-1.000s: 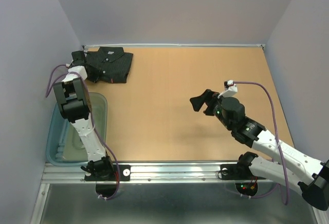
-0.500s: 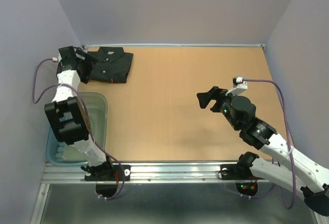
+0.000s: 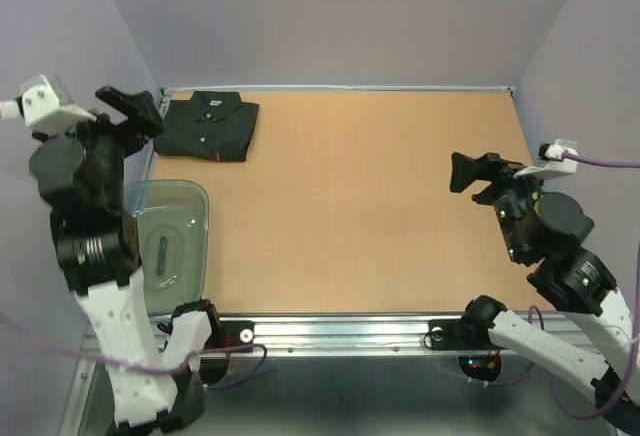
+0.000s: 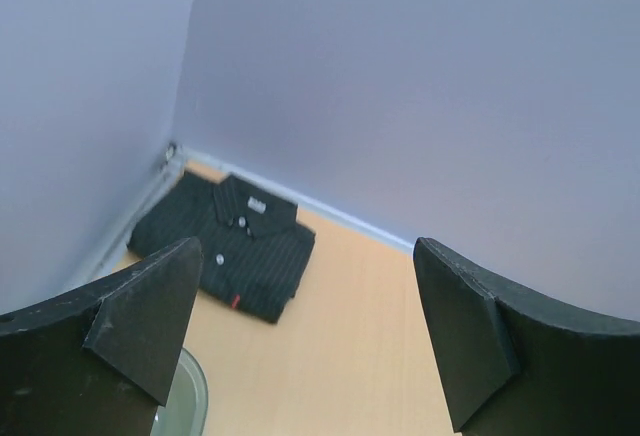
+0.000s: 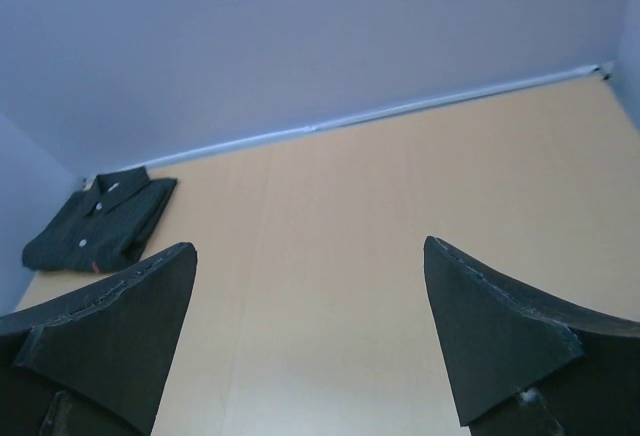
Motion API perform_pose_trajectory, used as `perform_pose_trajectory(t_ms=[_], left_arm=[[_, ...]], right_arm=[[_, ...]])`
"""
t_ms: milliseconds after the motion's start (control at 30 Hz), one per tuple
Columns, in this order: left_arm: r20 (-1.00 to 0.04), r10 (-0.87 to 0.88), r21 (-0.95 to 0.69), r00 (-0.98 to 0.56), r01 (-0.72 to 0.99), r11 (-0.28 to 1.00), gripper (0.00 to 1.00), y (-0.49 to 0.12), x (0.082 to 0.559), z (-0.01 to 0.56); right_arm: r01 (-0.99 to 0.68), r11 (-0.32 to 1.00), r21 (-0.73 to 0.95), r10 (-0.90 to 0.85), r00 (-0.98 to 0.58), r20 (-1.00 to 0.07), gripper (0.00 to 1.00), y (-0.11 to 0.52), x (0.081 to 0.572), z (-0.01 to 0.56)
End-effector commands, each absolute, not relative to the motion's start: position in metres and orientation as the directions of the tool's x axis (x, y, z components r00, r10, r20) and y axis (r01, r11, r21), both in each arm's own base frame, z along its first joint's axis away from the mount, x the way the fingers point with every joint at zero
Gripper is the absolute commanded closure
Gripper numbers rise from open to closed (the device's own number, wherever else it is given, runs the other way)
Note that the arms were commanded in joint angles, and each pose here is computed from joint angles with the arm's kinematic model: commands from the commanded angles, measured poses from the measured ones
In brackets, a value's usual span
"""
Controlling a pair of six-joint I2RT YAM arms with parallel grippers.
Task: Fold and stack the long sleeve shirts
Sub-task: Neatly place the folded shirt to the corner
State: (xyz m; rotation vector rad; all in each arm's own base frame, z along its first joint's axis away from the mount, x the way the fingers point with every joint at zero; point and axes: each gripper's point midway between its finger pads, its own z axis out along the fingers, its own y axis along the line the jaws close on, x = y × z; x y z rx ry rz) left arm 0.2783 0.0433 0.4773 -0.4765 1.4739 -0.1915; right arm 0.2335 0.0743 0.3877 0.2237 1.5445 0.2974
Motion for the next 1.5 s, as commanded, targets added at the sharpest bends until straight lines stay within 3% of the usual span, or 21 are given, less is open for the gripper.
perform_pose_trajectory(t_ms=[0,133,233,367,600,1067,1467], left_arm=[[-0.944,-0.26,-0.297,0.204,-0.18,0.938,0.01,0.035,0.214,0.509],[-0.931,-0.272,-0.324,0.245,-0.207,0.923,0.01,0.038,0.156,0.502],[-0.914,-0.277,-0.369,0.298,-0.32,0.872,0.01,0.064,0.125,0.47],[-0.896,-0.284,-0.394,0.341,-0.315,0.864,0.01,0.071,0.107,0.433],[-0.874,-0.324,-0.437,0.363,-0.296,0.849,0.01,0.073,0.095,0.392],[-0.751,-0.39,-0.58,0.533,-0.25,0.776,0.01,0.088,0.075,0.394],[-0.72,-0.392,-0.609,0.572,-0.251,0.753,0.01,0.096,0.07,0.394]], right_arm=[[0.132,0.956,0.263,0.25,0.104,-0.963,0.0,0.013,0.21,0.41],[0.197,0.943,0.267,0.24,0.15,-0.959,0.0,-0.016,0.191,0.408],[0.187,0.933,0.308,0.274,0.188,-0.943,0.0,-0.031,0.176,0.404],[0.185,0.919,0.349,0.307,0.22,-0.926,0.0,-0.044,0.163,0.392],[0.107,0.939,0.328,0.3,0.217,-0.929,0.0,-0.036,0.158,0.374],[0.121,0.958,0.259,0.237,0.171,-0.956,0.0,-0.025,0.171,0.366],[0.128,0.962,0.241,0.218,0.174,-0.96,0.0,-0.024,0.174,0.37]])
